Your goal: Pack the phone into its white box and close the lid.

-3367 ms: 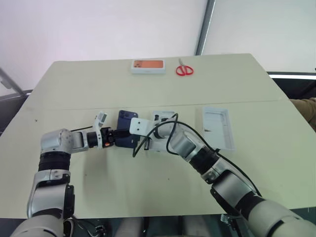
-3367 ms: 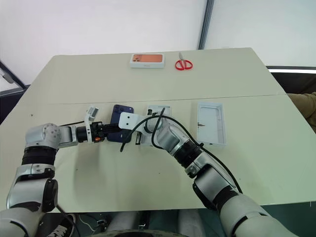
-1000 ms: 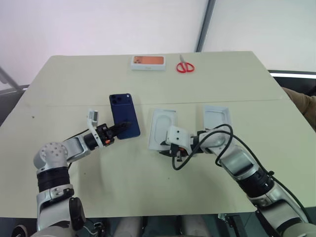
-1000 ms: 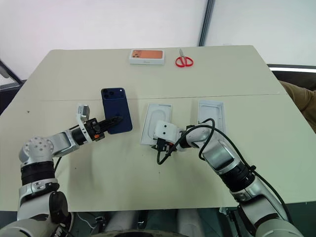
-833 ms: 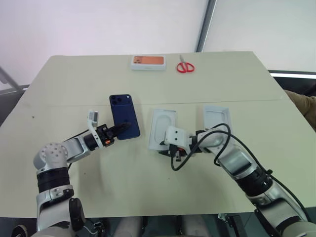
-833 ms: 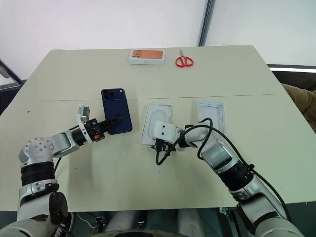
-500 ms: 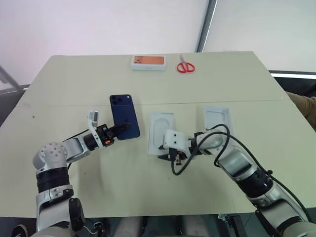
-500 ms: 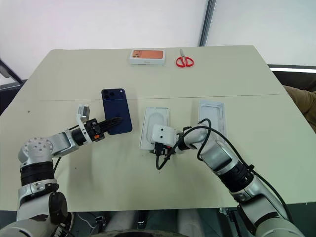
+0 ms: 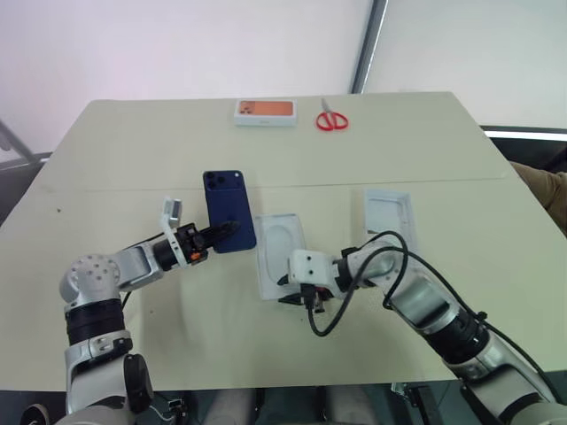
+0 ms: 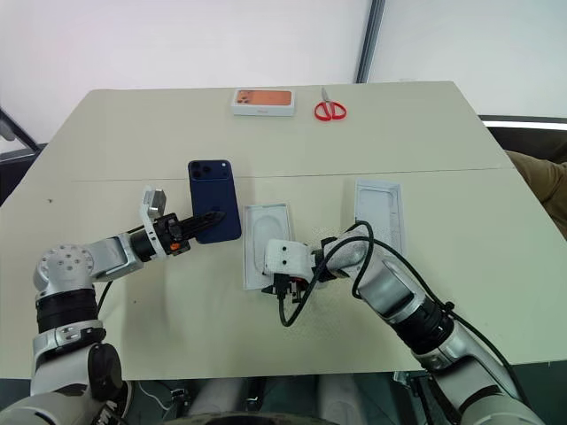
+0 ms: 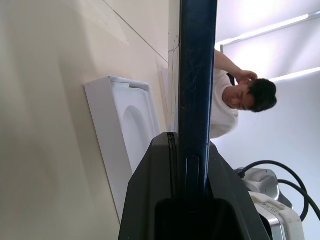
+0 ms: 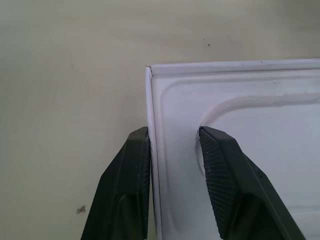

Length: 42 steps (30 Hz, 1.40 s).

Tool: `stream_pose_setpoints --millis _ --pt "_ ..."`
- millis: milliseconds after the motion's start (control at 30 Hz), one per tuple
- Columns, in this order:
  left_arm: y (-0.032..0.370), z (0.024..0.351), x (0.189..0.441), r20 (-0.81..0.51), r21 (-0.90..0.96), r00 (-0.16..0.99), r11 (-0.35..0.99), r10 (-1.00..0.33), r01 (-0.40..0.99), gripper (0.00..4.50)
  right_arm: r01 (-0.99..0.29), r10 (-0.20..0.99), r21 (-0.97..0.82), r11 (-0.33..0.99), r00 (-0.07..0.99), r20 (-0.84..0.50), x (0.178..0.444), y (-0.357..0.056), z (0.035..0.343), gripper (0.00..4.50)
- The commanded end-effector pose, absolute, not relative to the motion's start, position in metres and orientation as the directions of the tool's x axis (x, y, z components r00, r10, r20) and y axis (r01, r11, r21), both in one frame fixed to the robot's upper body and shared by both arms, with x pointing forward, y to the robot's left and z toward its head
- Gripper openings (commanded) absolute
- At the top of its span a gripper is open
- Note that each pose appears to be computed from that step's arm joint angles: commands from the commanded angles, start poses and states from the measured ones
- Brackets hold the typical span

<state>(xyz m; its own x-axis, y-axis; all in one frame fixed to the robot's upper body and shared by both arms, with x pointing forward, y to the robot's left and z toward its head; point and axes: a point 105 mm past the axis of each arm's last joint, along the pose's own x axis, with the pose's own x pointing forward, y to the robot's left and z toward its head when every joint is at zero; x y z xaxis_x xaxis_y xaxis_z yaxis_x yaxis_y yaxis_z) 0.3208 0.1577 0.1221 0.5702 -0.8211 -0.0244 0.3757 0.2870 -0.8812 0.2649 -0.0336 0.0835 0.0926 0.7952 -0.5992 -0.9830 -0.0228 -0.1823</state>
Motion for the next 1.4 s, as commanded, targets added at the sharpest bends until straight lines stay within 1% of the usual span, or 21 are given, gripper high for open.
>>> stream_pose_setpoints --millis 33,100,167,200,267,300,367,433,500,600,733,833,1067,1367,1400 --pt "0.154 0.141 0.318 0.044 -0.858 0.552 0.251 -0.833 0.447 0.00 -0.980 0.828 -0.199 0.000 0.111 -0.549 0.268 -0.027 0.095 3.47" --pt "0.152 0.140 0.316 0.045 -0.861 0.546 0.245 -0.837 0.447 0.00 -0.981 0.840 -0.193 0.007 0.110 -0.532 0.268 -0.026 0.101 4.46" --pt "0.147 0.139 0.312 0.052 -0.869 0.532 0.224 -0.845 0.442 0.00 -0.983 0.854 -0.184 0.014 0.108 -0.509 0.267 -0.026 0.110 4.46" --pt "0.144 0.139 0.310 0.057 -0.874 0.522 0.210 -0.851 0.438 0.00 -0.987 0.872 -0.162 0.014 0.091 -0.480 0.264 -0.027 0.118 4.46" --pt "0.133 0.138 0.300 0.068 -0.884 0.483 0.172 -0.873 0.435 0.00 -0.987 0.895 -0.161 0.030 0.098 -0.436 0.265 -0.035 0.137 4.46" --pt "0.130 0.138 0.297 0.068 -0.885 0.474 0.167 -0.878 0.435 0.00 -0.987 0.898 -0.156 0.035 0.100 -0.428 0.265 -0.038 0.142 4.46" --pt "0.121 0.138 0.291 0.076 -0.884 0.461 0.154 -0.884 0.441 0.00 -0.989 0.886 -0.138 0.055 0.112 -0.450 0.266 -0.059 0.147 4.46" --pt "0.115 0.137 0.289 0.080 -0.884 0.462 0.151 -0.883 0.442 0.00 -0.990 0.870 -0.119 0.078 0.126 -0.477 0.267 -0.075 0.148 4.46" --pt "0.110 0.133 0.289 0.069 -0.895 0.476 0.157 -0.876 0.418 0.00 -0.982 0.840 -0.153 0.108 0.172 -0.514 0.272 -0.091 0.145 4.46" --pt "0.104 0.120 0.287 0.020 -0.905 0.500 0.196 -0.866 0.377 0.00 -0.967 0.816 -0.161 0.198 0.254 -0.520 0.286 -0.107 0.140 4.46" --pt "0.099 0.112 0.282 -0.008 -0.913 0.498 0.209 -0.867 0.350 0.00 -0.946 0.790 -0.211 0.244 0.320 -0.522 0.297 -0.115 0.134 4.46" --pt "0.092 0.105 0.275 -0.020 -0.924 0.482 0.200 -0.876 0.326 0.00 -0.927 0.796 -0.247 0.283 0.371 -0.479 0.306 -0.116 0.134 4.46" --pt "0.086 0.093 0.269 -0.072 -0.931 0.450 0.221 -0.890 0.289 0.00 -0.920 0.813 -0.265 0.290 0.383 -0.439 0.309 -0.112 0.136 4.46" --pt "0.077 0.089 0.267 -0.077 -0.938 0.424 0.210 -0.902 0.276 0.00 -0.911 0.816 -0.302 0.281 0.392 -0.425 0.312 -0.110 0.139 4.46" --pt "0.076 0.087 0.266 -0.096 -0.931 0.419 0.231 -0.903 0.283 0.48 -0.911 0.815 -0.303 0.279 0.391 -0.427 0.311 -0.110 0.138 4.49"
